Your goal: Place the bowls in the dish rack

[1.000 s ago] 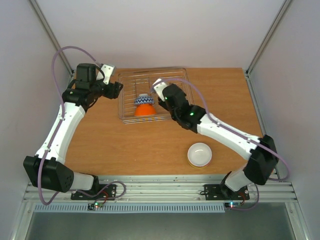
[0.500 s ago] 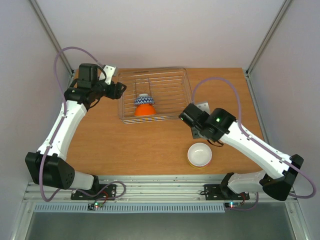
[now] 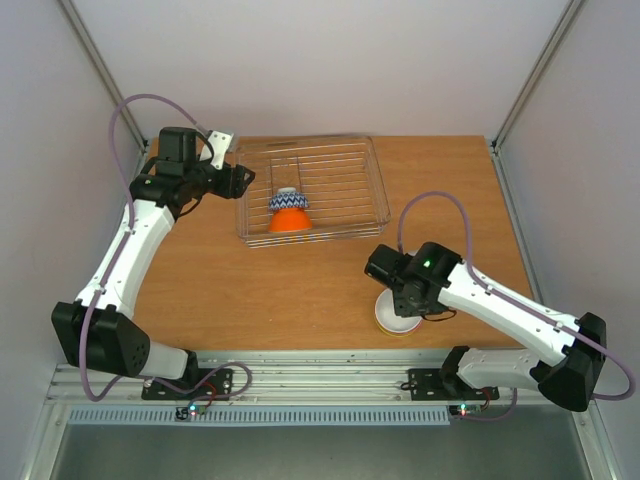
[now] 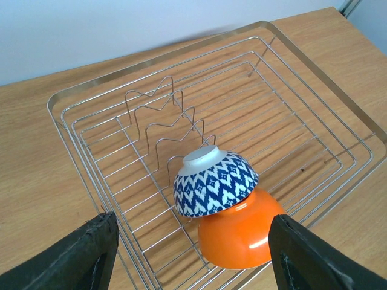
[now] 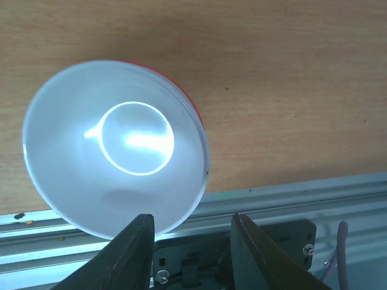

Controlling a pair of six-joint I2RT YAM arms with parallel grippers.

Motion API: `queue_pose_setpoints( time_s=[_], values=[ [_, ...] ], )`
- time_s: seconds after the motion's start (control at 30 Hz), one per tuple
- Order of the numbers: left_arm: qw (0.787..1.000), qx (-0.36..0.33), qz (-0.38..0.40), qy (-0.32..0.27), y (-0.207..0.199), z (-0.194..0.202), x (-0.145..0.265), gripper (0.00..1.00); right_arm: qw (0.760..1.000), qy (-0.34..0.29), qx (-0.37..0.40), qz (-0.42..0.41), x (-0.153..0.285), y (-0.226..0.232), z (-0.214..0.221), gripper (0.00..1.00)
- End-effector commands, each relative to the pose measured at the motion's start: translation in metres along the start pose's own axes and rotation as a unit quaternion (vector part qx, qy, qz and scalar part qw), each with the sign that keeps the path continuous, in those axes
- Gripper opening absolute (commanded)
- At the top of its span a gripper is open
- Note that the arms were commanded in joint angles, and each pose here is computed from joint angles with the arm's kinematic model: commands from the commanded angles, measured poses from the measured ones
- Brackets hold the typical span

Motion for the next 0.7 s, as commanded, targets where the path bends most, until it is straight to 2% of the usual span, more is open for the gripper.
queue_pose_setpoints(
  time_s=[0.0,0.4,0.67],
  values=[
    [1.000,0.006,0.007,-0.008,0.001,-0.003,-0.003,0.69,1.000,0.007,-0.027,-0.002,-0.009,0.002,0.005,0.38],
    [1.000,0.011,0.016,-0.004,0.000,0.000,-0.007,0.69,0.998,0.005,-0.037,0.041,-0.038,-0.004,0.013,0.40],
    [1.000,0.011,0.016,-0.005,0.000,-0.001,-0.006,0.69,0.998,-0.003,-0.053,0.046,-0.051,-0.007,0.009,0.35]
  ],
)
Point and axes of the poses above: each gripper's point midway between its finger pads, its own x axis back along the fingers, its own y axis along the line the jaws close on, z = x × y, the point moved 5 cm from there along x, back along the fingers, and after that the axes turned 12 degrees about -x, right-handed, at the moved point
